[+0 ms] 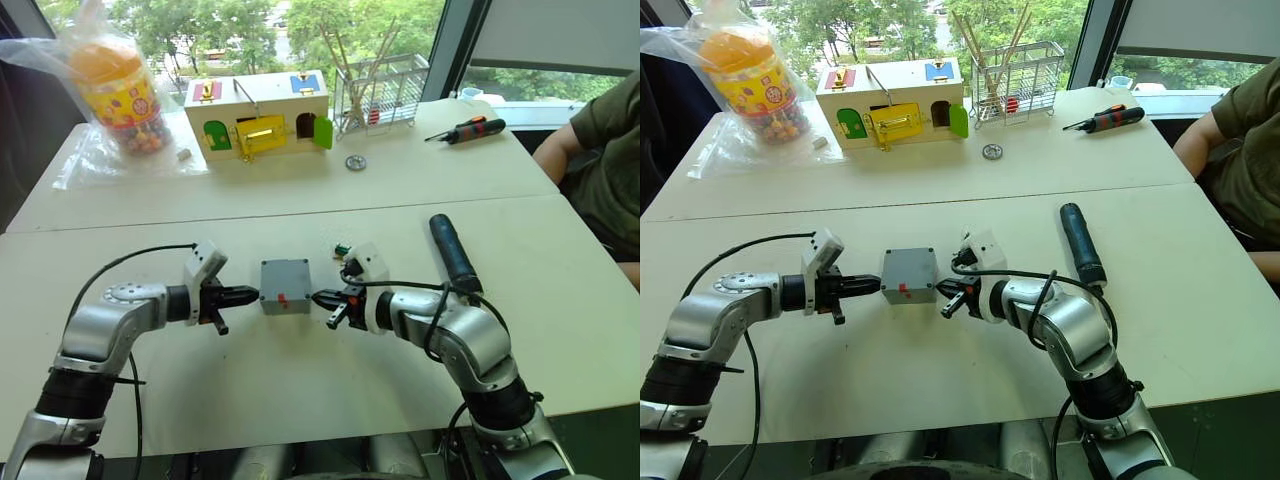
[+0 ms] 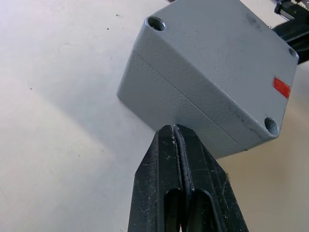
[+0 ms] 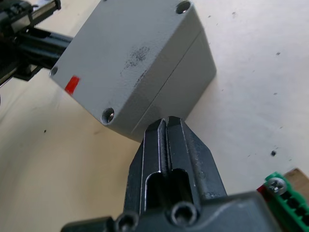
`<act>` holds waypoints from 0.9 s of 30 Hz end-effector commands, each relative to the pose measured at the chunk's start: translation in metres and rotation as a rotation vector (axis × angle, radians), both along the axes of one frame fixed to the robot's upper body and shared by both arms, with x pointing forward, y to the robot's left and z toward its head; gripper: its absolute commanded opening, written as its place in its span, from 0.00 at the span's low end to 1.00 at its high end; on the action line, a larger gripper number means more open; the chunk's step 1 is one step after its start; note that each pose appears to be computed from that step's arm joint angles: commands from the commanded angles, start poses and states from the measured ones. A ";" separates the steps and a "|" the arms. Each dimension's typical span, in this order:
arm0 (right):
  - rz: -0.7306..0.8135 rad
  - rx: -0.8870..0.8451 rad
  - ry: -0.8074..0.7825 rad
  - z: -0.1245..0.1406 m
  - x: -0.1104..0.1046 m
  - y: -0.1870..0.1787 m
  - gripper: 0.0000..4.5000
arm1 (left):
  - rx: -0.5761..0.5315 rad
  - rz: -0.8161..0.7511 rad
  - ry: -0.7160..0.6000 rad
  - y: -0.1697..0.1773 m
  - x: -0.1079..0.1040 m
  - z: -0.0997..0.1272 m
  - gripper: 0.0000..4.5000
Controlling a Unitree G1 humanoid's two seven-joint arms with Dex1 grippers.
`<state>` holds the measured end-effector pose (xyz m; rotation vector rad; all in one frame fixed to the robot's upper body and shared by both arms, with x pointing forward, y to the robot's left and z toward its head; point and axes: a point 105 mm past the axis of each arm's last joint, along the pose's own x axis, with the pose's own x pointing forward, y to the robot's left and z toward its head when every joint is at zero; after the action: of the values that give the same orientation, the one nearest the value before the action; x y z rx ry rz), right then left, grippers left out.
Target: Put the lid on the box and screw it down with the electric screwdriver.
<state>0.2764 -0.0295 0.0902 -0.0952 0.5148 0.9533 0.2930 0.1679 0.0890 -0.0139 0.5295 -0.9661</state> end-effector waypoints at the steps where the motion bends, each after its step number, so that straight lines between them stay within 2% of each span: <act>1: 0.075 0.053 -0.030 0.013 -0.012 0.016 0.00 | -0.021 -0.038 -0.057 -0.006 0.002 0.014 0.00; 7: 0.059 0.061 -0.067 0.024 -0.010 0.005 0.00 | 0.007 -0.031 -0.083 0.005 0.002 0.024 0.00; 11: 0.087 0.122 -0.080 0.044 -0.025 -0.011 0.00 | 0.009 0.040 -0.147 0.028 0.010 0.059 0.00; 13: 0.112 0.178 -0.101 0.061 -0.032 -0.020 0.00 | -0.034 0.064 -0.254 0.019 0.014 0.089 0.00; 16: 0.100 0.238 -0.169 0.081 -0.036 -0.034 0.00 | -0.013 0.006 -0.379 -0.008 0.007 0.107 0.00; 21: 0.015 0.162 -0.226 0.079 -0.032 -0.055 0.00 | -0.006 -0.077 -0.438 -0.046 0.001 0.100 0.00; 25: -0.016 0.179 -0.220 0.068 -0.028 -0.066 0.00 | -0.116 -0.233 -0.309 -0.070 -0.018 0.087 0.00; 26: -0.030 0.151 -0.231 0.063 -0.025 -0.070 0.00 | -0.094 -0.281 -0.306 -0.074 -0.026 0.081 0.00; 27: -0.038 0.132 -0.240 0.059 -0.023 -0.072 0.06 | -0.059 -0.333 -0.303 -0.077 -0.035 0.074 0.00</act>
<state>0.2500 -0.0994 0.1463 -0.0410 0.2774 0.9340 0.2741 0.0996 0.1638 0.1202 0.2320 -1.1904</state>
